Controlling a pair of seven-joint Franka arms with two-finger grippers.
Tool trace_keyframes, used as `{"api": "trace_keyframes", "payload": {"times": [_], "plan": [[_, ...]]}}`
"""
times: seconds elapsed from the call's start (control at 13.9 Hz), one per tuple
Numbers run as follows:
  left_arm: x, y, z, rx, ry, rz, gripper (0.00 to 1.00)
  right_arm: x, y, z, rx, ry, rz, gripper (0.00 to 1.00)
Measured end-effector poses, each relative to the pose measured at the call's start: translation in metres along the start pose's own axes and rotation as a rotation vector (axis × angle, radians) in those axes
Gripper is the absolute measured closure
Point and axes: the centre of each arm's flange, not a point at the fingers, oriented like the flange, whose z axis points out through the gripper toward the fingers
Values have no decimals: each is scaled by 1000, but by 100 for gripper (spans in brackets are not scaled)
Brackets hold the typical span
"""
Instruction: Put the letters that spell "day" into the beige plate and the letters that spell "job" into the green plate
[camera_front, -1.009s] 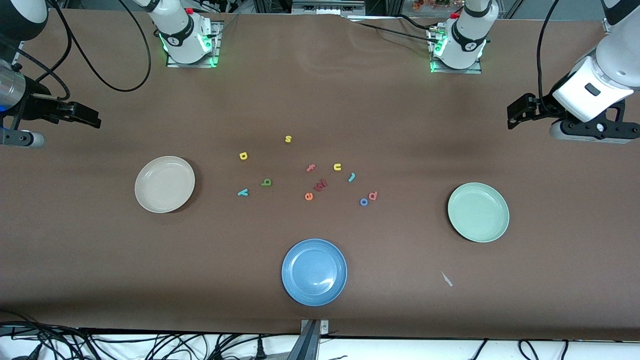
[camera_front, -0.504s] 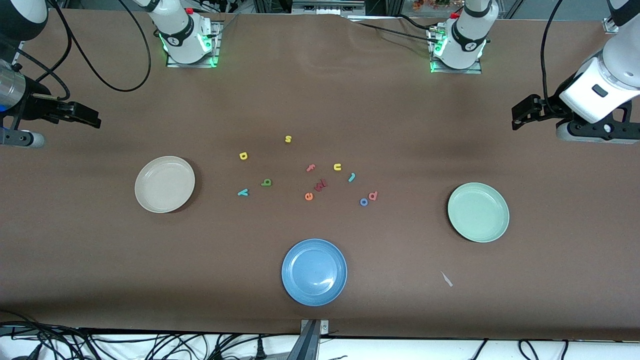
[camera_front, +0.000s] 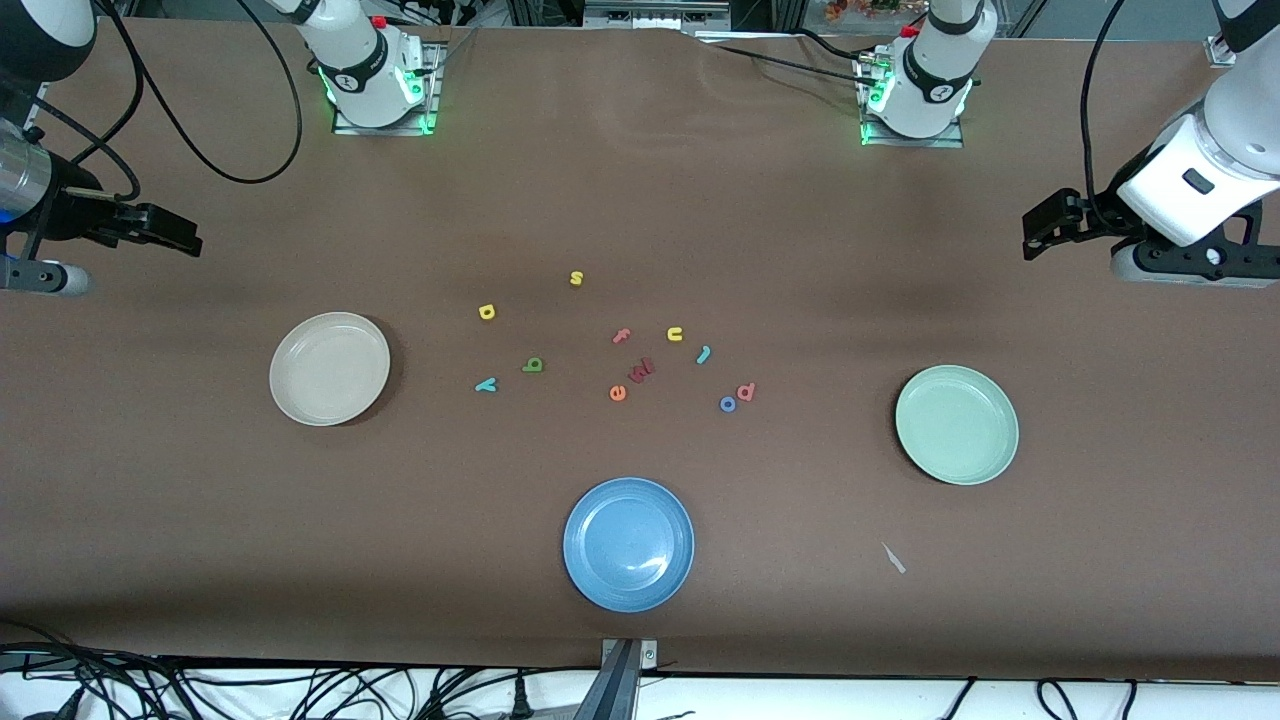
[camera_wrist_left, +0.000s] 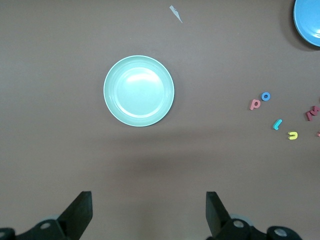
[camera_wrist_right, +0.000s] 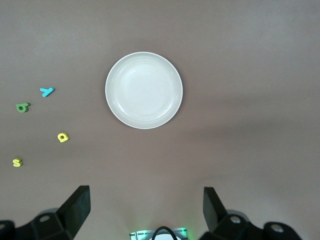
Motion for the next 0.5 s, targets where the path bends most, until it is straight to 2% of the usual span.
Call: {"api": "trace_keyframes", "payload": {"times": [0.5], "plan": [[0,5,0,0,0,9,0,0,0,0,0,0,0,0]]}}
